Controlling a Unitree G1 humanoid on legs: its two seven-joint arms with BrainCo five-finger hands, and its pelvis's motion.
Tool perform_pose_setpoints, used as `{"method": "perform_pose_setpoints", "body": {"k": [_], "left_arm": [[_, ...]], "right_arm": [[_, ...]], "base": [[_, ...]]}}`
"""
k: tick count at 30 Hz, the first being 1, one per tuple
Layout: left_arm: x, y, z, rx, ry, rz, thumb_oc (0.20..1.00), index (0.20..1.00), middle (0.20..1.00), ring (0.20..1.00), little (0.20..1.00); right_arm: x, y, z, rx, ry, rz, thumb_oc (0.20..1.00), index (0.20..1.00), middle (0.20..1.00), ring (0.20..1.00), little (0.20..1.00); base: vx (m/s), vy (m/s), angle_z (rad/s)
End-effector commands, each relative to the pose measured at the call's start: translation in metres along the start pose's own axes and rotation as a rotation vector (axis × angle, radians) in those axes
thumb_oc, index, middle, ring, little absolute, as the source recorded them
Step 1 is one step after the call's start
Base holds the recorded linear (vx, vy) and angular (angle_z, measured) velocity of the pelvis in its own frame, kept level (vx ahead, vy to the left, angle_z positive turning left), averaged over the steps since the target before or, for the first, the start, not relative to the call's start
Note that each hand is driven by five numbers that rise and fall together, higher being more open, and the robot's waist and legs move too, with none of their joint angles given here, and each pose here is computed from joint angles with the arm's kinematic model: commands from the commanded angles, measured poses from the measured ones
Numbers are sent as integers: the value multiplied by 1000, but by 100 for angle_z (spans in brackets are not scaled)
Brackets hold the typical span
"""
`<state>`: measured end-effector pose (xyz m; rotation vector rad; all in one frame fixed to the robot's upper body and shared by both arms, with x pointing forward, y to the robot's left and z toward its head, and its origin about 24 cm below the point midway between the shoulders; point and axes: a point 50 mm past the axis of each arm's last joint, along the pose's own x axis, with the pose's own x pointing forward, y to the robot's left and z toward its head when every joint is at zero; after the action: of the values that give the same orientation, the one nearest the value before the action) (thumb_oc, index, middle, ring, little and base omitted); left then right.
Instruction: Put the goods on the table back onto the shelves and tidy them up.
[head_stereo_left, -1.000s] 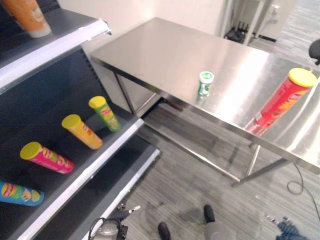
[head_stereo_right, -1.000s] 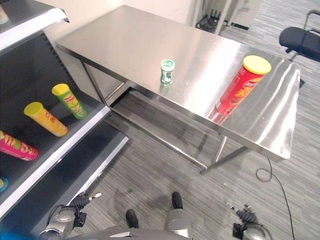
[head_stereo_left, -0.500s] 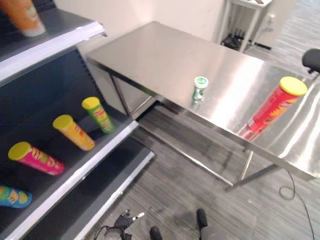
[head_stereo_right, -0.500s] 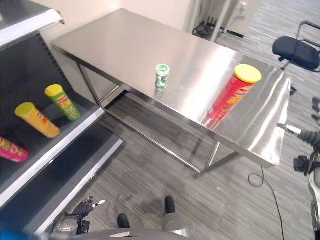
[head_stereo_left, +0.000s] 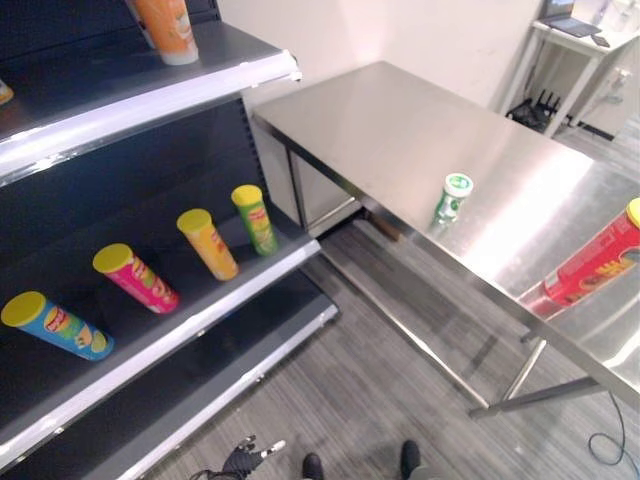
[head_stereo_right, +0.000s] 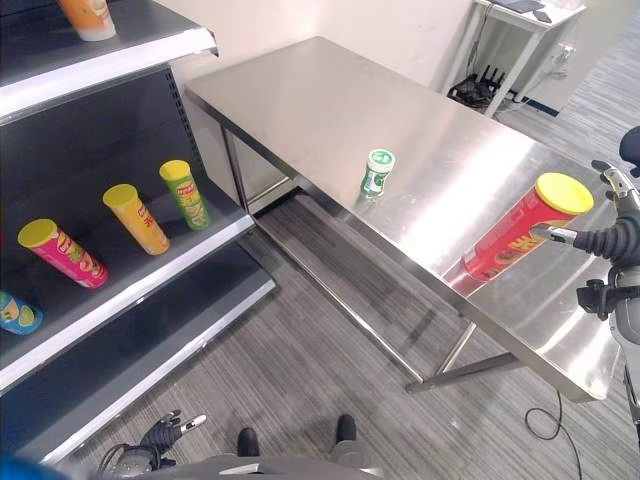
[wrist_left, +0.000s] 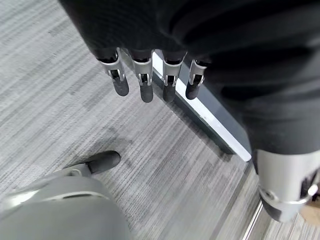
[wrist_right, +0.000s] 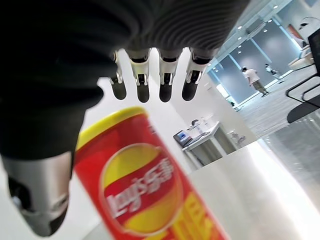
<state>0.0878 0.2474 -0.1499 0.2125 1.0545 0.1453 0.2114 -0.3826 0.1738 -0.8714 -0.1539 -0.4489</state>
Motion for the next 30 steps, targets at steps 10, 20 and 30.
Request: {"method": "perform_pose_setpoints", "body": {"k": [10,20,30], "left_arm": [[7,5,29,8,-88,16,1000,1000,1000,1000,1000],[6,5,22,12,-66,15,1000,1000,1000,1000,1000],[6,4,19,8,-50,20,1000,1000,1000,1000,1000]], "right_arm": [[15,-23,19,3,-95,-144,1000,1000,1000,1000,1000],[28,-10,31,26,-141,-106,1000,1000,1000,1000,1000],[34,-6,26,-62,-98,-58,1000,1000,1000,1000,1000]], "base": [[4,-3,1],[0,0,0],[3,-5,1]]}}
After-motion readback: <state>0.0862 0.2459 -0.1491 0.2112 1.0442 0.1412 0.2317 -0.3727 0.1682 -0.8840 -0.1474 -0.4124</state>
